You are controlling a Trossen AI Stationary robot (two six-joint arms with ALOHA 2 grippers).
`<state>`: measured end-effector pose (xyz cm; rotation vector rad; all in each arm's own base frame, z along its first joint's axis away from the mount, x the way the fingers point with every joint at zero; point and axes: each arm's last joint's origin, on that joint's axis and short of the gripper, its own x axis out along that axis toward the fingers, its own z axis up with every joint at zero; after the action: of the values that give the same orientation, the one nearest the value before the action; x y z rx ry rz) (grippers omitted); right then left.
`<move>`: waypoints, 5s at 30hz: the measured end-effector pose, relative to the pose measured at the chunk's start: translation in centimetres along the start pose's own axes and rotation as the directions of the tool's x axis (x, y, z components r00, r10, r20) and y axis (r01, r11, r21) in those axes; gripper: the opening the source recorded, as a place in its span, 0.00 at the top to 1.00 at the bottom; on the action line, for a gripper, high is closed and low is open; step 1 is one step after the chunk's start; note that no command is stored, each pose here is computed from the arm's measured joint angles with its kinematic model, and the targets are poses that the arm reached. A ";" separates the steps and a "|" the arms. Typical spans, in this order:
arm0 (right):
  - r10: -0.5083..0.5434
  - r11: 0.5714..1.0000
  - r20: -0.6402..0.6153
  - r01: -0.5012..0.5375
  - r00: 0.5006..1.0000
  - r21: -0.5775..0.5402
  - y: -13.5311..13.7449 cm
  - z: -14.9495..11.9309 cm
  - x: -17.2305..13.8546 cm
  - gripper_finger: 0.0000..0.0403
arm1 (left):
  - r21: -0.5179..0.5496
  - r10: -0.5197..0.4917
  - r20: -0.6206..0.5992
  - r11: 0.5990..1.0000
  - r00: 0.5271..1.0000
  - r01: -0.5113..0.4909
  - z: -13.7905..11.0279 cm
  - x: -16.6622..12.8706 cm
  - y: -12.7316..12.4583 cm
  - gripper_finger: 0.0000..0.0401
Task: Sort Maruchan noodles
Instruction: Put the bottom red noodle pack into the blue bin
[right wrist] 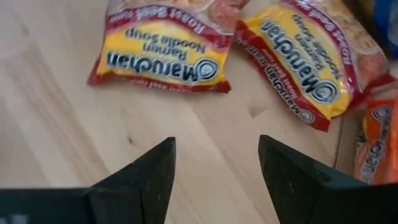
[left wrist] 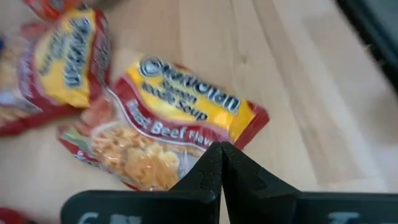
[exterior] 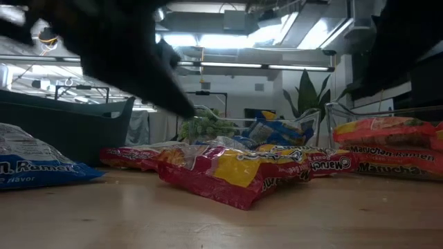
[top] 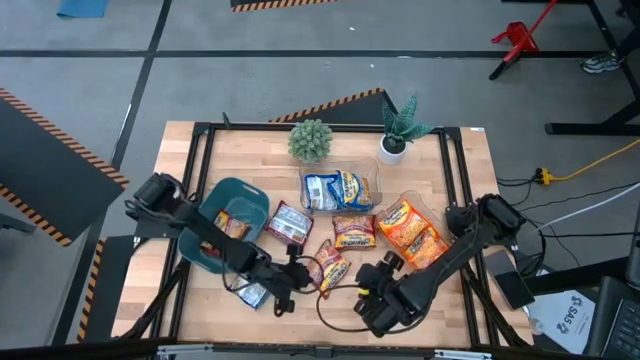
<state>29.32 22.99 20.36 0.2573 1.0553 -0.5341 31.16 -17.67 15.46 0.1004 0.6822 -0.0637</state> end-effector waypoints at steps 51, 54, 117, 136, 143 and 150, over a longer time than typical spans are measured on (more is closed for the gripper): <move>0.104 0.550 0.371 -0.364 0.923 0.752 -2.4 -1.1 10.0 0.20 | -0.070 0.050 -0.169 0.996 0.984 -0.063 -4.1 3.7 -0.1 1.00; 0.109 0.511 0.415 -0.409 0.903 0.756 -2.8 -1.1 10.6 0.20 | -0.071 0.049 -0.166 0.996 0.985 -0.062 -4.1 3.7 -0.2 1.00; 0.243 0.703 0.759 -0.649 0.604 0.291 -1.3 21.8 3.4 0.77 | -0.160 -0.151 0.591 0.941 0.793 0.299 4.5 -29.5 1.8 1.00; 0.216 0.879 0.725 -0.454 0.654 0.148 -1.2 29.5 12.4 0.77 | -0.119 -0.134 0.603 0.960 0.786 0.255 3.0 -31.6 0.3 1.00; 0.172 0.915 0.694 -0.375 0.699 0.150 -2.9 30.2 13.8 0.77 | -0.110 -0.115 0.606 0.968 0.787 0.226 2.9 -31.8 0.2 1.00; 0.199 0.925 0.685 -0.366 0.700 0.105 -2.6 29.9 14.6 0.77 | -0.105 -0.088 0.607 0.976 0.790 0.189 2.9 -31.8 0.3 1.00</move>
<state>56.12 3.07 21.99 0.3951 0.2310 -0.4138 8.37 -16.85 37.81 -0.1272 0.0486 -0.1749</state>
